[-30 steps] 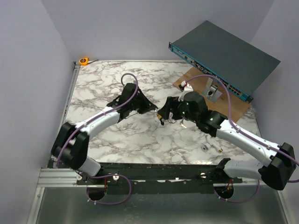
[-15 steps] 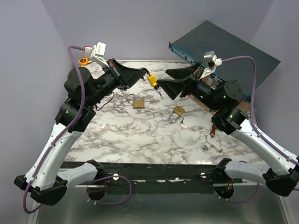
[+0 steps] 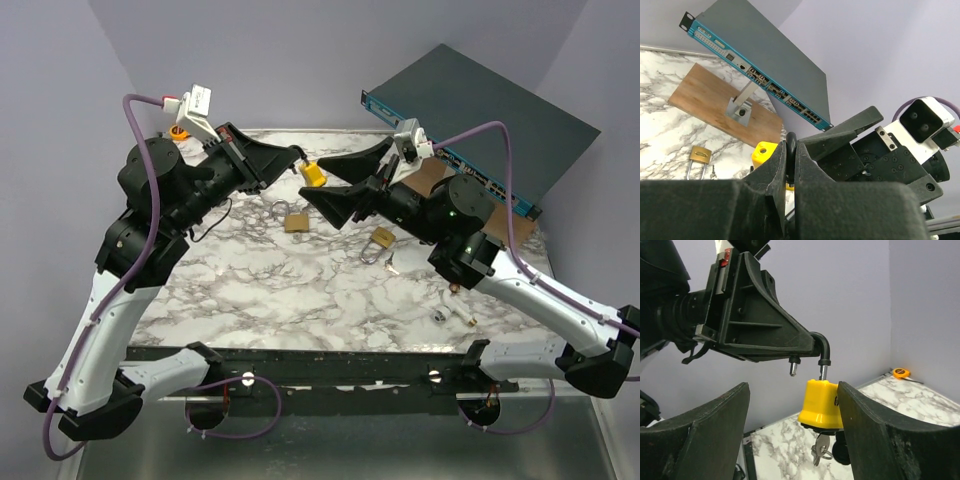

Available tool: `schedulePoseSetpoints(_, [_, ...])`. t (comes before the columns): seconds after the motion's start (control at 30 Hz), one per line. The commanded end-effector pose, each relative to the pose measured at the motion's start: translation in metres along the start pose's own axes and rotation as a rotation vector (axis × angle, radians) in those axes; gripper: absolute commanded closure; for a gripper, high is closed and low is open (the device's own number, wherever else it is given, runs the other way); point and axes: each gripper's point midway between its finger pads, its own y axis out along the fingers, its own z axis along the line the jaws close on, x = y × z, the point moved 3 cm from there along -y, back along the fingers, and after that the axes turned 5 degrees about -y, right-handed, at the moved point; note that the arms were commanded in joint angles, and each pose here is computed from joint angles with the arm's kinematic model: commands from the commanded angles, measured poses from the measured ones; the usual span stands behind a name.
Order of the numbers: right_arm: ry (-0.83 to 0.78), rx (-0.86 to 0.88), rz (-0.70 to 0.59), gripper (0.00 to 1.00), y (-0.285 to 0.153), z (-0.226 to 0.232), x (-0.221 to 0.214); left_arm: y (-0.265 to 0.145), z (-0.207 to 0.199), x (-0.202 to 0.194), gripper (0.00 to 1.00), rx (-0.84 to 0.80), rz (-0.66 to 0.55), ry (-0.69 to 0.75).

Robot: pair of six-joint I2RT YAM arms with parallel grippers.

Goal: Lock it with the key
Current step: Lock the lock.

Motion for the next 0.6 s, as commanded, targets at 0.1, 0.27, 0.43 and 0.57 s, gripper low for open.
schedulePoseSetpoints(0.1, [-0.067,-0.129,-0.010,0.31,0.007,-0.022,-0.012,-0.003,-0.026,0.011,1.00,-0.071,-0.036,0.001])
schedulePoseSetpoints(0.27, [-0.075,-0.170,-0.002,0.32,0.005,-0.029,-0.021,-0.005,-0.031,0.012,1.00,-0.084,-0.036,0.003])
schedulePoseSetpoints(0.43, [-0.056,-0.175,0.002,0.40,0.005,-0.030,-0.029,-0.006,-0.032,0.011,1.00,-0.088,-0.037,0.003])
schedulePoseSetpoints(0.57, [-0.033,-0.172,-0.019,0.48,0.003,-0.028,-0.026,-0.007,-0.030,0.011,1.00,-0.079,-0.042,0.008])
